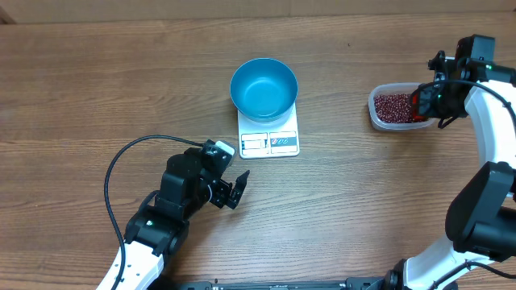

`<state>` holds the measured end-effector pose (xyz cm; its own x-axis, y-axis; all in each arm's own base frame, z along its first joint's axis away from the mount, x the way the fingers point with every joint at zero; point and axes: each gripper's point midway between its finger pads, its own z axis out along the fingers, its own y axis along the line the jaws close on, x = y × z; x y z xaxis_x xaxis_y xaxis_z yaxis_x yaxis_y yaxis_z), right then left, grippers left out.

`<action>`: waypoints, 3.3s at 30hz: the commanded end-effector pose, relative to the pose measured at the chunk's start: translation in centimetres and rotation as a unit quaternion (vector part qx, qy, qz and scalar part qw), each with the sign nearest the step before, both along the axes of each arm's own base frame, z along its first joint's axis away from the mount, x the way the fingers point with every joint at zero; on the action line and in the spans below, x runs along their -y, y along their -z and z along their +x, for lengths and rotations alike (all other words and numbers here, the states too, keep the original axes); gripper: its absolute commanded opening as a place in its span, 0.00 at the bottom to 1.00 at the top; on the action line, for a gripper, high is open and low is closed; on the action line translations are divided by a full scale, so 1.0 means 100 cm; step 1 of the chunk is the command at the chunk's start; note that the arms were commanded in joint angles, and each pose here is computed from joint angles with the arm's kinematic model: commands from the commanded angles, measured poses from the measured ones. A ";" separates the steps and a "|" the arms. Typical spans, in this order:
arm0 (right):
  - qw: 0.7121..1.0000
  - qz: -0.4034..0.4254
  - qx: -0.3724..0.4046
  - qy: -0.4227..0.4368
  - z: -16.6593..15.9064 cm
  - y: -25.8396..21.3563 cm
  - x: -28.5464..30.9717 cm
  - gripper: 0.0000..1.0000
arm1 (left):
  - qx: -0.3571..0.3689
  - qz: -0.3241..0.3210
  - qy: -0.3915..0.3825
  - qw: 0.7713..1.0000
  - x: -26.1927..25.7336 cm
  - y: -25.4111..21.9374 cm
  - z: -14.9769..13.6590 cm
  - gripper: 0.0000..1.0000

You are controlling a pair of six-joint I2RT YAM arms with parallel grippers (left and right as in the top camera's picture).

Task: Scoop item into bowl and weigh 150g on scale
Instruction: 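Lower the red scoop with right gripper into the bean container, then drag the scoop through the beans with right gripper to fill it, then lift the filled red scoop out of the container with right gripper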

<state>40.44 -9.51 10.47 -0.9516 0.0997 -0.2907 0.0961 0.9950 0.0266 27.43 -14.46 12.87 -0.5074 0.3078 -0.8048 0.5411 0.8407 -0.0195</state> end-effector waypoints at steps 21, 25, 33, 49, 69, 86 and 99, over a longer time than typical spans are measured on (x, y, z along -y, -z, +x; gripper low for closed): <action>0.981 0.188 0.000 0.058 -0.006 0.009 -0.034 0.04 | -0.005 -0.002 0.005 1.000 0.002 0.003 -0.003 1.00; 0.971 0.228 0.003 0.070 -0.012 0.012 -0.032 0.04 | -0.005 -0.002 0.005 1.000 0.002 0.003 -0.003 1.00; 0.957 0.278 0.008 0.079 -0.019 0.021 -0.035 0.04 | -0.005 -0.002 0.005 1.000 0.002 0.003 -0.003 0.99; 0.936 0.336 0.027 0.103 -0.007 0.008 -0.046 0.04 | -0.005 -0.002 0.005 1.000 0.002 0.003 -0.003 0.99; 0.930 0.348 0.025 0.118 -0.013 0.023 -0.046 0.04 | -0.005 -0.002 0.005 1.000 0.002 0.003 -0.003 1.00; 0.887 0.438 0.075 0.127 -0.018 -0.001 -0.024 0.04 | -0.005 -0.002 0.005 1.000 0.002 0.003 -0.003 1.00; 0.849 0.501 0.121 0.113 -0.028 -0.026 -0.009 0.04 | -0.005 -0.002 0.005 1.000 0.002 0.003 -0.003 1.00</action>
<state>37.60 -8.77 11.75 -0.8038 0.5841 -0.1130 0.2293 0.4794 0.8471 27.43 -14.46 12.87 -0.5074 0.3078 -0.8048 0.5411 0.8407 -0.0195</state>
